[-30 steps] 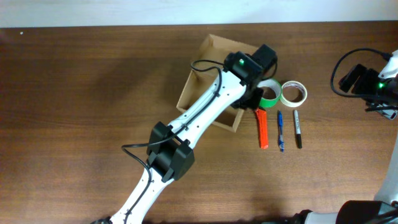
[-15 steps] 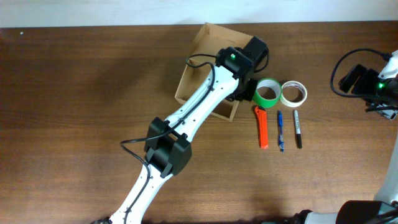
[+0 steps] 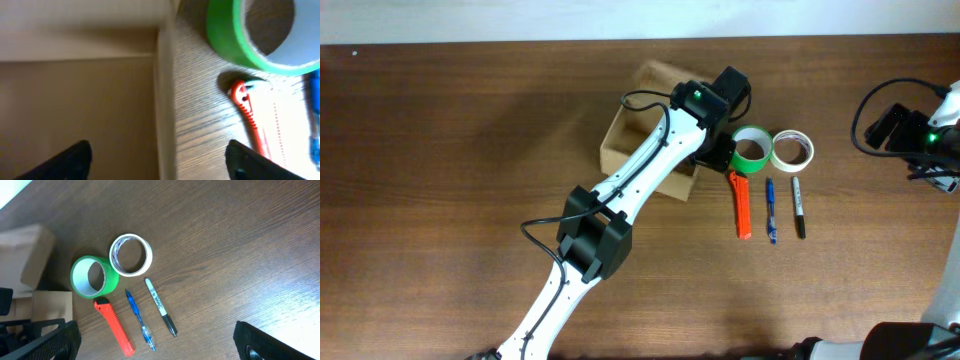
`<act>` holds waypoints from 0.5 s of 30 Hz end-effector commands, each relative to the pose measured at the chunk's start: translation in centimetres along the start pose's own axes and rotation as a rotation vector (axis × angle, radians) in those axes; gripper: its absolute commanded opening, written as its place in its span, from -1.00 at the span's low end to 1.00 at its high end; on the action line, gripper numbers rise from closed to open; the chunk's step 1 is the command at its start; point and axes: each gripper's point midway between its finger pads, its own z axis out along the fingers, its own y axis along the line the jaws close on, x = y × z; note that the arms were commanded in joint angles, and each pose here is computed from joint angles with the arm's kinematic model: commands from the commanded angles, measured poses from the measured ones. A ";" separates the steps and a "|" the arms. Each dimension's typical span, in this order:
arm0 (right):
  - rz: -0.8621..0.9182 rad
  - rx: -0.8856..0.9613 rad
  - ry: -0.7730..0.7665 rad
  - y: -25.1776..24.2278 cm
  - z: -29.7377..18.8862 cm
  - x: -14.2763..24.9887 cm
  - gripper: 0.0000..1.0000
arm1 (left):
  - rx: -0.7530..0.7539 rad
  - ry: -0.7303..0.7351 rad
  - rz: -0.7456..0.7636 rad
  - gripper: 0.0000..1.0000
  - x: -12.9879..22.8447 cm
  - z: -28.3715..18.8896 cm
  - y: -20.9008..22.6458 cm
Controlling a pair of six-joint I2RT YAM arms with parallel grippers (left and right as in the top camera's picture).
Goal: Pack container
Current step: 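Push the cardboard box right toward the tape rolls with the left gripper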
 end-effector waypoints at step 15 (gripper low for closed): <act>0.025 -0.024 -0.039 0.6 -1.3 -0.6 0.90 | -0.195 -0.333 -0.107 0.84 -3.1 -17.0 8.3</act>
